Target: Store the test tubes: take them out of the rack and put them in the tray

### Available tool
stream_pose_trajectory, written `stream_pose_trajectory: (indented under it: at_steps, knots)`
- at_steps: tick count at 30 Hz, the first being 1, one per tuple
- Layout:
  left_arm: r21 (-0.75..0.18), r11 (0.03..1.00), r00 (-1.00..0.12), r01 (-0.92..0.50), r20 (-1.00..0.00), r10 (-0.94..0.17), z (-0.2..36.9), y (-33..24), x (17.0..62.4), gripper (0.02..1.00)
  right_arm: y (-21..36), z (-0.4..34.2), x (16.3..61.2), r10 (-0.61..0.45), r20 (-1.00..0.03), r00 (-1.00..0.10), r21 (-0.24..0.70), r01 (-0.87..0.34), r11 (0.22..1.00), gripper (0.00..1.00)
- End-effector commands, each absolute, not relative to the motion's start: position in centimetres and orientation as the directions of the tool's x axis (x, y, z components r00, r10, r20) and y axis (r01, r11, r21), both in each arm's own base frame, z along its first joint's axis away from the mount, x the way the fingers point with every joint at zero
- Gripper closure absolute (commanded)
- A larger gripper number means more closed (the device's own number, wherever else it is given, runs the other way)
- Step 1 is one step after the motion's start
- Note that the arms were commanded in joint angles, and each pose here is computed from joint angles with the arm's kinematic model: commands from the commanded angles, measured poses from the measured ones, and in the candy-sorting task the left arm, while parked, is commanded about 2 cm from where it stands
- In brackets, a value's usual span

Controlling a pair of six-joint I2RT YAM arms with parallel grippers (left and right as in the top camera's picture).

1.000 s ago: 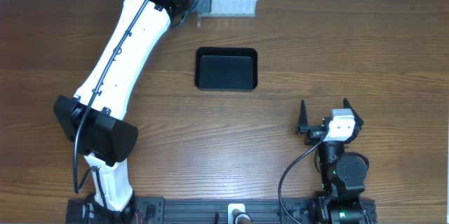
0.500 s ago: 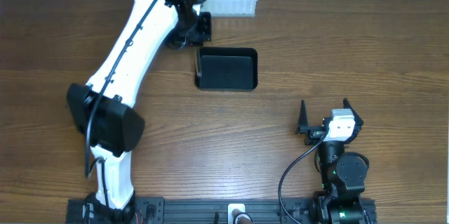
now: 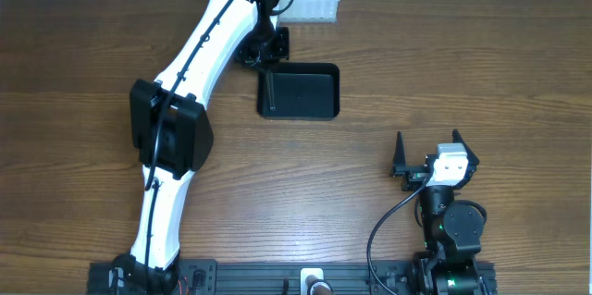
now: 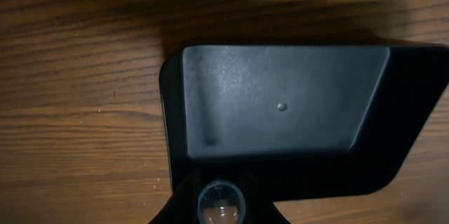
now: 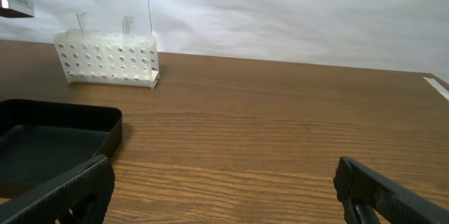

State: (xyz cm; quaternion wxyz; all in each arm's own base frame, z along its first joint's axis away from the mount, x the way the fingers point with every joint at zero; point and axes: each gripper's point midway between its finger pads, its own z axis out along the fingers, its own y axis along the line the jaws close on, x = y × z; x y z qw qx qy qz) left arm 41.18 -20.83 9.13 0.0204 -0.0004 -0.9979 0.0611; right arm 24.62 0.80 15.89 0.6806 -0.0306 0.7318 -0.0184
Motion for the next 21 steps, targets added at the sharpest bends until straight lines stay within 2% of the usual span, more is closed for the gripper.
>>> stream_pose_trajectory:
  at_steps: [1,21]
  knots:
    - [-0.13,0.992,-0.998,-0.008,0.061,0.0,7.9,-21.4,41.5,0.978,0.9,15.7,24.6,-0.074,-0.995,-0.069,-0.072,-0.028,0.997,0.009]
    - [-0.084,0.996,-0.996,0.004,0.089,0.011,3.5,-21.2,42.3,0.98,0.9,15.7,24.6,-0.074,-0.995,-0.07,-0.072,-0.028,0.997,0.009]
